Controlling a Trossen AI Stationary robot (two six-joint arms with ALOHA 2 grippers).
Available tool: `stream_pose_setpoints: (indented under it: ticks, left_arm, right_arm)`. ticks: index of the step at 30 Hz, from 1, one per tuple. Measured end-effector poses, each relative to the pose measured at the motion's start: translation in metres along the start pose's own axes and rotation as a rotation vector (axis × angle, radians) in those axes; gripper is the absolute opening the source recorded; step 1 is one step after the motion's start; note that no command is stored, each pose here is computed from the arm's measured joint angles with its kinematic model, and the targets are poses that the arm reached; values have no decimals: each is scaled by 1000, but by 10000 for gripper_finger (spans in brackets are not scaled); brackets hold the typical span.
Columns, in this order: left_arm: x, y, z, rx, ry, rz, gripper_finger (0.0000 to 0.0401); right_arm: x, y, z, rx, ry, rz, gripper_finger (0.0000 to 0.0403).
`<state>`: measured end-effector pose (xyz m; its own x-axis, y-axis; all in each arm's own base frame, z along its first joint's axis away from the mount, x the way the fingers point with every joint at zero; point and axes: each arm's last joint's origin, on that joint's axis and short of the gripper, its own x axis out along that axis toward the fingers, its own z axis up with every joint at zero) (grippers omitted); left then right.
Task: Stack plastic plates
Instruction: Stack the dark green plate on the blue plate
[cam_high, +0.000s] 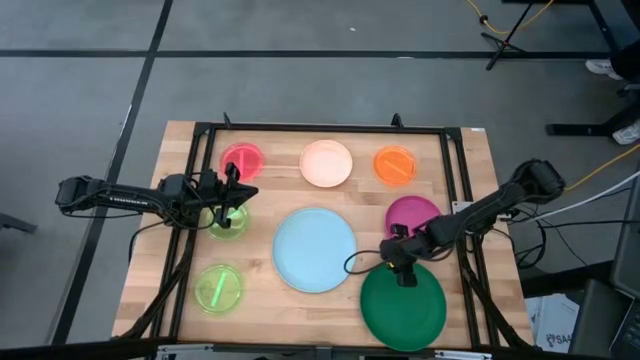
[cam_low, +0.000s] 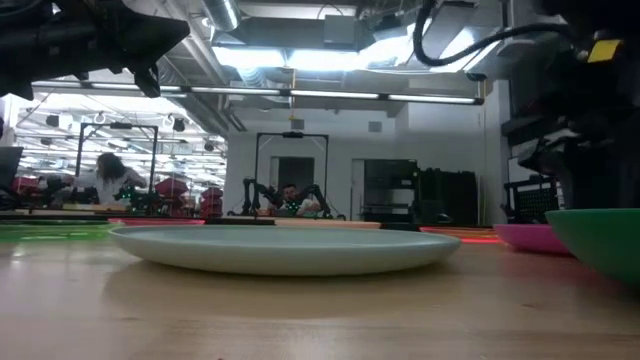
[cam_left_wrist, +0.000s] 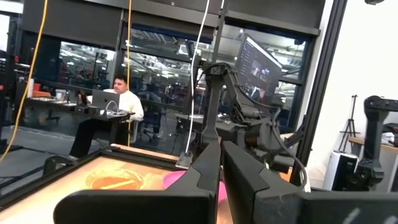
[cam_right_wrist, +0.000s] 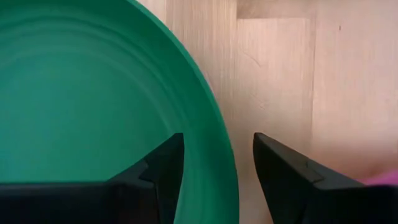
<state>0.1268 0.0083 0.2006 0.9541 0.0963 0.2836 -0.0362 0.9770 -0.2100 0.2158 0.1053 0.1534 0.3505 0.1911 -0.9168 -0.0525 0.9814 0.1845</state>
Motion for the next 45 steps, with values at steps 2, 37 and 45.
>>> stream_pose_setpoints:
  ticks: [2,37,45]
  left_arm:
    - [0,0,0,0,0,0,11]
    - [0,0,0,1,-1,-4,11]
    - [0,0,0,1,-1,-4,11]
  right_arm:
    - [3,0,0,0,14,6,179]
    - [-55,-33,81,183,-237,83,2]
    - [-64,-67,96,266,-368,31,5]
